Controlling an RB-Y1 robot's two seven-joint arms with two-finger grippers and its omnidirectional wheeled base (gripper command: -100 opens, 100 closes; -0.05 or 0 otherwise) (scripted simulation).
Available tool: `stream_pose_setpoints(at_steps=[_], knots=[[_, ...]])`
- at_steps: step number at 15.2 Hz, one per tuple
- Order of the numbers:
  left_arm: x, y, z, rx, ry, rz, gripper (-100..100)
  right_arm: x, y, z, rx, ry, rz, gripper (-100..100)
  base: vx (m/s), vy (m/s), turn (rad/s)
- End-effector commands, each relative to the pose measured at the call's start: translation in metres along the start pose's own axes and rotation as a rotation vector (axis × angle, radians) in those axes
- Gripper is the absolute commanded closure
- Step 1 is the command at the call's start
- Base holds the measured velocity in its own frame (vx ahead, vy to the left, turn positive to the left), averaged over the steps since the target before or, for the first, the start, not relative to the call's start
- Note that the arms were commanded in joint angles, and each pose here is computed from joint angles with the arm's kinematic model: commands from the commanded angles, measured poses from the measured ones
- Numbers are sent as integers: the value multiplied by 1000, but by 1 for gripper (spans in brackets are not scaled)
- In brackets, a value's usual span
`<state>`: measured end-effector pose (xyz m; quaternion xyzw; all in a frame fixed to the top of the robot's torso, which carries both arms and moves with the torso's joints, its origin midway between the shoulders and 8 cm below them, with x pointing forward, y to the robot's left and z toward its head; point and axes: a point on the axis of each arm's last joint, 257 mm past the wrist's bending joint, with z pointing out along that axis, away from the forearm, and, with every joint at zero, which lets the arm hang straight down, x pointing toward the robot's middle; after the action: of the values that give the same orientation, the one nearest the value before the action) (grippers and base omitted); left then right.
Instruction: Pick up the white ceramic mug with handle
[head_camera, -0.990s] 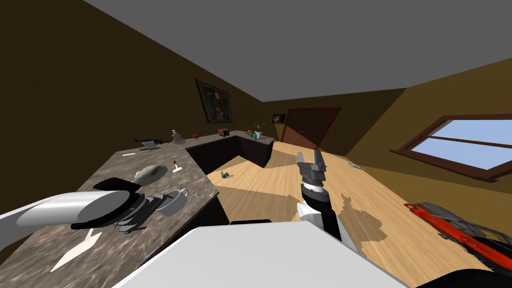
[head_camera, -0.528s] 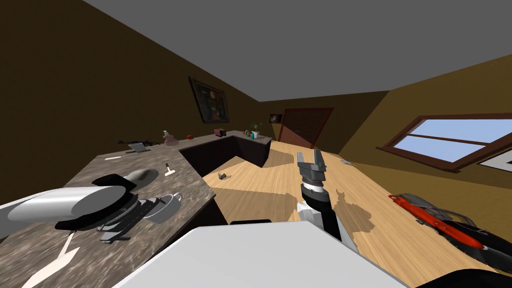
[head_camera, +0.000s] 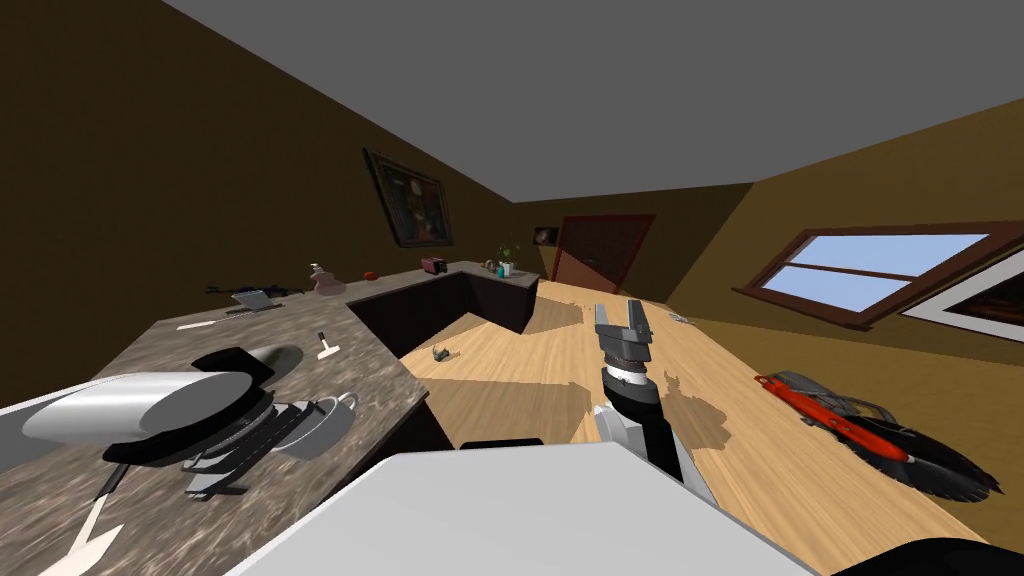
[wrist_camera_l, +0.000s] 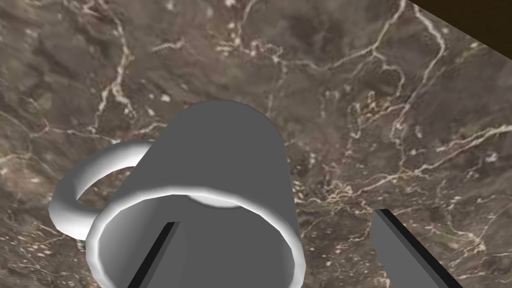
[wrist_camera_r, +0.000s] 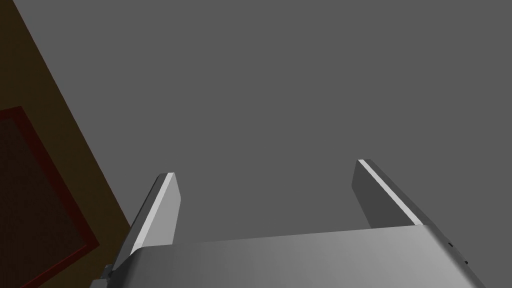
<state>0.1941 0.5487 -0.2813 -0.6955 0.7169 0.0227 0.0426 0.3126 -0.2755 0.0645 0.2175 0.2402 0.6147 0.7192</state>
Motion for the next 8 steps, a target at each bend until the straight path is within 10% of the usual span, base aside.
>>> stream_pose_setpoints(at_steps=[1, 8], knots=[[4, 0, 3, 3, -1, -10, -100, 0, 0, 0, 0, 0, 0, 0, -20, 59, -48], [23, 7, 14, 0, 4, -38, -100, 0, 0, 0, 0, 0, 0, 0, -17, 50, -56]])
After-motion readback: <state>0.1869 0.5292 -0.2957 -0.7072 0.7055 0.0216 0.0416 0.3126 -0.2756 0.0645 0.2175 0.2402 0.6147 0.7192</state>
